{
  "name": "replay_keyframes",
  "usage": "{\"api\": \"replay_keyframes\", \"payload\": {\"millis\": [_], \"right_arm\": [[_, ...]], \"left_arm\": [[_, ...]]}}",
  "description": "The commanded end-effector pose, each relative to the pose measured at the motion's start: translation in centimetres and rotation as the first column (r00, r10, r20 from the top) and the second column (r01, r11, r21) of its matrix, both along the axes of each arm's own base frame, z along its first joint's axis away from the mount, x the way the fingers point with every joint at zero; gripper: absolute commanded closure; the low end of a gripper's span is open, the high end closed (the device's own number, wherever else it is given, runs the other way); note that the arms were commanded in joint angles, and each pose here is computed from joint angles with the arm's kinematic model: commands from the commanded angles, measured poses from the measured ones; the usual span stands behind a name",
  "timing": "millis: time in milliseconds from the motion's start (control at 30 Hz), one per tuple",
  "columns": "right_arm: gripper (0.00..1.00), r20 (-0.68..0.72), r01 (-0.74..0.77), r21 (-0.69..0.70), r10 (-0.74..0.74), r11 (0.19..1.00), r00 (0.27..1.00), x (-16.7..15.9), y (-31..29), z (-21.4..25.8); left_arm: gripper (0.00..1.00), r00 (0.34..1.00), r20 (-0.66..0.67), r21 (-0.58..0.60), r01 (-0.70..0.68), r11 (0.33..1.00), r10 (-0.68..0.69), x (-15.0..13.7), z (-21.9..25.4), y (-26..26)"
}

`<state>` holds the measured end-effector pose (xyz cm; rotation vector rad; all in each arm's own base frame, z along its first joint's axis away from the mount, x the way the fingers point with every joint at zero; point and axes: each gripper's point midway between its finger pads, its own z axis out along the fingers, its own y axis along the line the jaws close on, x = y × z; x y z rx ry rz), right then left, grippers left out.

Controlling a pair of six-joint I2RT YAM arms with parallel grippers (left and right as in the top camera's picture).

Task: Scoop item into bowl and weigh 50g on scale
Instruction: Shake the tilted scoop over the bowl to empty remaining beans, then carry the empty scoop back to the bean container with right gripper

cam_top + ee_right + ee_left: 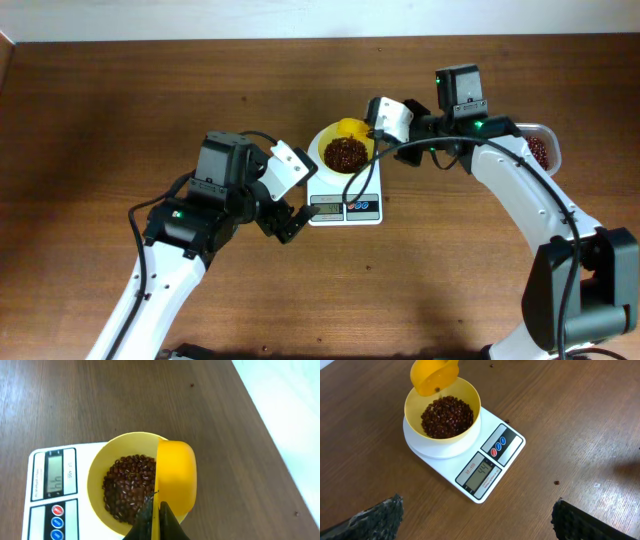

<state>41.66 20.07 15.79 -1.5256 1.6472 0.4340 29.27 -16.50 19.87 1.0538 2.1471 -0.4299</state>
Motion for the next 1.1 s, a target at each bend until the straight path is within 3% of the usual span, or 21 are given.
{"api": "replay_keyframes", "payload": {"millis": [0, 100, 267, 333, 500, 600, 667, 733, 867, 967, 1067], "right_arm": [[0.96, 0.085, -0.072, -0.002, 0.072, 0.997, 0.994, -0.3, 0.7, 1.5], [0.96, 0.080, -0.067, 0.003, 0.066, 0.998, 0.995, -0.3, 0.7, 1.5], [0.96, -0.060, 0.075, 0.129, -0.068, 0.989, 0.996, 0.6, 1.2, 3.1], [0.96, -0.096, 0.063, 0.197, -0.045, 0.978, 0.994, 0.3, 2.0, 4.7], [0.96, -0.247, 0.208, 0.288, -0.137, 0.935, 0.959, 1.4, 2.3, 8.0], [0.96, -0.239, 0.282, 0.343, -0.207, 0.896, 0.949, 3.3, 2.2, 11.6], [0.96, -0.241, 0.490, 0.395, -0.427, 0.777, 0.871, 7.3, 0.2, 13.9], [0.96, -0.292, 0.667, 0.435, -0.606, 0.604, 0.740, 10.1, -2.8, 15.0], [0.96, -0.396, 0.863, 0.386, -0.787, 0.326, 0.474, 12.1, -8.9, 13.7], [0.96, -0.406, 0.922, 0.327, -0.851, 0.205, 0.333, 12.2, -12.2, 12.4], [0.96, -0.404, 0.937, 0.308, -0.870, 0.163, 0.284, 11.8, -13.9, 12.3]], "left_arm": [[0.01, 1.000, 0.009, -0.007, 0.014, 1.000, -0.014, -0.2, 0.2, 0.0], [0.01, 1.000, 0.009, -0.007, 0.014, 1.000, -0.014, -0.2, 0.2, 0.0], [0.01, 1.000, 0.009, -0.007, 0.014, 1.000, -0.014, -0.2, 0.2, 0.0], [0.01, 1.000, 0.009, -0.007, 0.014, 1.000, -0.014, -0.2, 0.2, 0.0], [0.01, 1.000, 0.009, -0.007, 0.014, 1.000, -0.014, -0.2, 0.2, 0.0], [0.01, 1.000, 0.009, -0.007, 0.014, 1.000, -0.014, -0.2, 0.2, 0.0], [0.01, 1.000, 0.009, -0.007, 0.014, 1.000, -0.014, -0.2, 0.2, 0.0], [0.01, 1.000, 0.009, -0.007, 0.014, 1.000, -0.014, -0.2, 0.2, 0.0], [0.01, 1.000, 0.009, -0.007, 0.014, 1.000, -0.014, -0.2, 0.2, 0.0], [0.01, 1.000, 0.009, -0.006, 0.014, 1.000, -0.014, -0.2, 0.1, 0.0], [0.01, 1.000, 0.009, -0.007, 0.014, 1.000, -0.014, -0.2, 0.2, 0.0]]}}
